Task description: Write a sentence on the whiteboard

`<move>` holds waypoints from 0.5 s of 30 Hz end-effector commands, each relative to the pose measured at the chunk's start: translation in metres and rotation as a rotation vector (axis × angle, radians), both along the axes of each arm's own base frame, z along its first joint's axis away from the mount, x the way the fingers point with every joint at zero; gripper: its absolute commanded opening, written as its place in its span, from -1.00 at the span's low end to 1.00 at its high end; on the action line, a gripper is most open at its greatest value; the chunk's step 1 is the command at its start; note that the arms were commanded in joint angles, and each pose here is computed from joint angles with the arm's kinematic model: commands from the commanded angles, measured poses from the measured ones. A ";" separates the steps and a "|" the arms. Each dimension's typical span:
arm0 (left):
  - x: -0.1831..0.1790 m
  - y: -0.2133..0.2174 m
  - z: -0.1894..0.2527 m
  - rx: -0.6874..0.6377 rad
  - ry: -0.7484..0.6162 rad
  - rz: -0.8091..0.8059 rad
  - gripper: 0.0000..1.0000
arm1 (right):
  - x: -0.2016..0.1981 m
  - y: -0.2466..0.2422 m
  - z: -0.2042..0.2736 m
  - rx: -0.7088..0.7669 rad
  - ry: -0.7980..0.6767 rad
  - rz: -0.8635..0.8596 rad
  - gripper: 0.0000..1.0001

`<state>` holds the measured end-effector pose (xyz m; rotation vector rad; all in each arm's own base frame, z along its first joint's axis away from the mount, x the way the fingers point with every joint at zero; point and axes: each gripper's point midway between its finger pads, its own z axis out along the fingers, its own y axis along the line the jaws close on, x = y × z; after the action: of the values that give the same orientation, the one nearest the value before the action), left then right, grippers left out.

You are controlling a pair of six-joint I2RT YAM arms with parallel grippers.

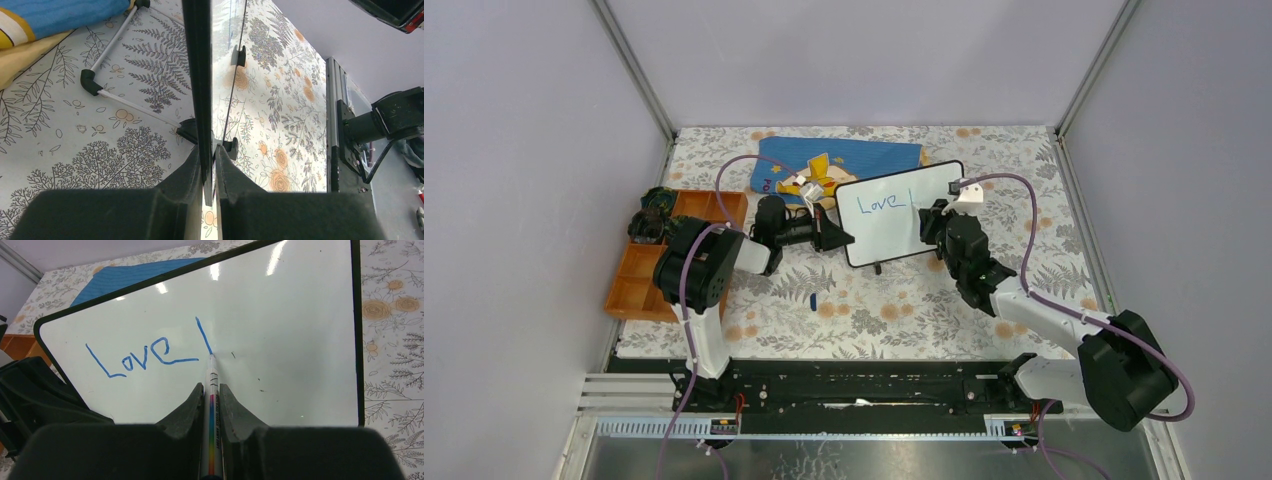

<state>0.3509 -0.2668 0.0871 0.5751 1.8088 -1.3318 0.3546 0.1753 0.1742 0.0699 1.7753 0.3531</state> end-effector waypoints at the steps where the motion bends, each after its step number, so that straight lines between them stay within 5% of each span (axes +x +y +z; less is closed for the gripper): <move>1: -0.020 -0.004 -0.042 0.096 0.104 -0.022 -1.00 | -0.003 -0.003 -0.001 0.010 0.013 -0.003 -1.00; 15: -0.022 -0.005 -0.043 0.107 0.101 -0.029 -1.00 | 0.006 -0.005 0.019 0.004 -0.028 -0.029 -1.00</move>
<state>0.3505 -0.2678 0.0871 0.5845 1.8095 -1.3200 0.3514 0.1736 0.1695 0.0697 1.7951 0.3479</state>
